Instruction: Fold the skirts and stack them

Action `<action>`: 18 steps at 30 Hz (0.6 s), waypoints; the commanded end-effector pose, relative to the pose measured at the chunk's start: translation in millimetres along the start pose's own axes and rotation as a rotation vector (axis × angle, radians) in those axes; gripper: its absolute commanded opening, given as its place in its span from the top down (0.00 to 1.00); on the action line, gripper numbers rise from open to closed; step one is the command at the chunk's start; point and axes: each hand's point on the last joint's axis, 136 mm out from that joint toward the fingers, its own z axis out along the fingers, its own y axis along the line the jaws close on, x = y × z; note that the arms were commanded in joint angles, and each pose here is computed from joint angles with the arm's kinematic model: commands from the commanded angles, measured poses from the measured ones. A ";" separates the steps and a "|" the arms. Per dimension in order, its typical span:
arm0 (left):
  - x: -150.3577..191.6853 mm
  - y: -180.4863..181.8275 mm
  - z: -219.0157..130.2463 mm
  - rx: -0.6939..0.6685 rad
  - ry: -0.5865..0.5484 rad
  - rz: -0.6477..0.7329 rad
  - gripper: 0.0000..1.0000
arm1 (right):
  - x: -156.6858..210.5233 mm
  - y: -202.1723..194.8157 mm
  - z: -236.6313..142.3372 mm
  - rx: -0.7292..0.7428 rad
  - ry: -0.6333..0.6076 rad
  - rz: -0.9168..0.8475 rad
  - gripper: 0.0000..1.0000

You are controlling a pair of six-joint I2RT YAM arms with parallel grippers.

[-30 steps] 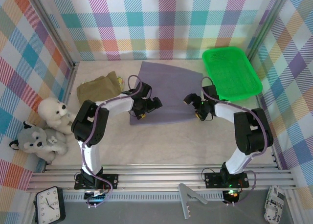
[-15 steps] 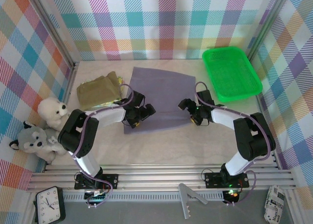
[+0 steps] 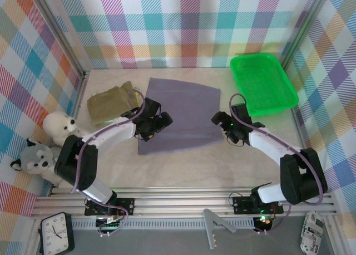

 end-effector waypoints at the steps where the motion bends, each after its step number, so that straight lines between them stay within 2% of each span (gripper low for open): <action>1: -14.6 42.2 -24.2 -0.114 -0.097 -0.089 0.00 | 8.1 -30.0 -5.5 0.064 0.028 -0.027 0.00; 5: -22.7 78.8 -44.4 -0.178 -0.173 -0.154 0.00 | 16.5 -57.1 -17.7 0.168 0.075 -0.067 0.01; 9: -28.7 99.3 -54.8 -0.211 -0.208 -0.182 0.00 | 26.4 -70.8 -19.5 0.210 0.111 -0.065 0.14; 11: -30.5 103.6 -56.2 -0.218 -0.208 -0.188 0.00 | 31.4 -69.2 -13.5 0.175 0.124 -0.058 0.18; 13: -32.6 104.0 -57.1 -0.211 -0.215 -0.198 0.00 | 36.1 -54.2 -3.1 0.076 0.148 -0.058 0.21; 15: -32.9 105.2 -57.1 -0.209 -0.218 -0.215 0.00 | 38.2 -44.0 2.9 0.026 0.171 -0.052 0.28; 18: -33.0 105.8 -56.0 -0.207 -0.219 -0.222 0.00 | 33.7 -46.4 7.0 0.048 0.146 0.003 0.38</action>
